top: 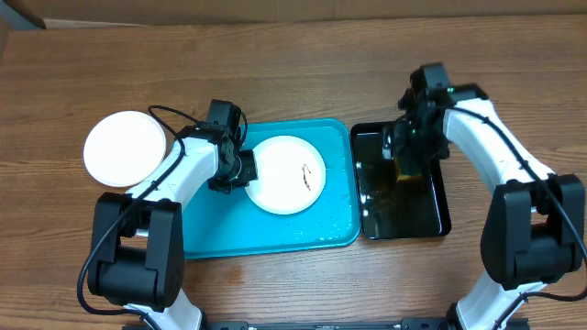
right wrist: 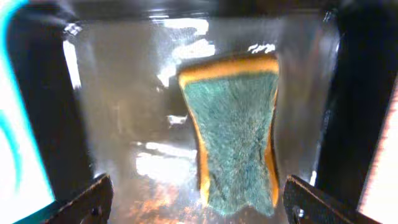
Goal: Clean dirty plates on tray and stack at the side
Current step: 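Dip the sponge in the water with the right gripper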
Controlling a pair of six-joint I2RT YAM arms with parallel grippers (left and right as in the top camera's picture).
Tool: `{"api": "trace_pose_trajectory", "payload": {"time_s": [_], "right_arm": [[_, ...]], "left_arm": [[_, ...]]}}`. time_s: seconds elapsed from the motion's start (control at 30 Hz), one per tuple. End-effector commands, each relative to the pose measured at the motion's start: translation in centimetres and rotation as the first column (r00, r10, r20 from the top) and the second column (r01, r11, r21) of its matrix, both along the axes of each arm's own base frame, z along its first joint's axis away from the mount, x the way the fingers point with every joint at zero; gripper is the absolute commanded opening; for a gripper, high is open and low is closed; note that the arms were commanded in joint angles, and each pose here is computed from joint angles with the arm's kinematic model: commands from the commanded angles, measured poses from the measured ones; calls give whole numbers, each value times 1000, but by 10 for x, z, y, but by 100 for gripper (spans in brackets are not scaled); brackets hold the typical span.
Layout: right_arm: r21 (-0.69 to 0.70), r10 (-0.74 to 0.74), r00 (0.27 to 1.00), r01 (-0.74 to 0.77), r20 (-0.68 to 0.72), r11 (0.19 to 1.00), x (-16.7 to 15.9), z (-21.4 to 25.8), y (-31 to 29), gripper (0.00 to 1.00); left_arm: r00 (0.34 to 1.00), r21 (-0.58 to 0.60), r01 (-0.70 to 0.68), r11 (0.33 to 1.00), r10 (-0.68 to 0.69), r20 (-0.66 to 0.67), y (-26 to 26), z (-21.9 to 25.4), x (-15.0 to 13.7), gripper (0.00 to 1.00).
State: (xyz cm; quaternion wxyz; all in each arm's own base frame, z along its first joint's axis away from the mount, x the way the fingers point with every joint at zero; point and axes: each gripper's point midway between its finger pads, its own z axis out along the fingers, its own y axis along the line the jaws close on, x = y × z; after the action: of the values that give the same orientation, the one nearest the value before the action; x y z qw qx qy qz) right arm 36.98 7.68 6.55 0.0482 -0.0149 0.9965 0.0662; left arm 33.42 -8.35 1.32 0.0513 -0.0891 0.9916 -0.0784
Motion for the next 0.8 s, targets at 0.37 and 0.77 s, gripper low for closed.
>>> {"api": "trace_pose_trajectory", "payload": {"time_s": [0.37, 0.77], "right_arm": [[-90, -4, 989, 17, 150, 996, 30, 2, -15, 86], [-36, -2, 974, 11, 225, 999, 28, -47, -8, 71]], "left_arm": [[1000, -4, -10, 1000, 10, 4, -3, 5, 2, 7], [1000, -4, -10, 1000, 10, 7, -3, 5, 2, 5]]}}
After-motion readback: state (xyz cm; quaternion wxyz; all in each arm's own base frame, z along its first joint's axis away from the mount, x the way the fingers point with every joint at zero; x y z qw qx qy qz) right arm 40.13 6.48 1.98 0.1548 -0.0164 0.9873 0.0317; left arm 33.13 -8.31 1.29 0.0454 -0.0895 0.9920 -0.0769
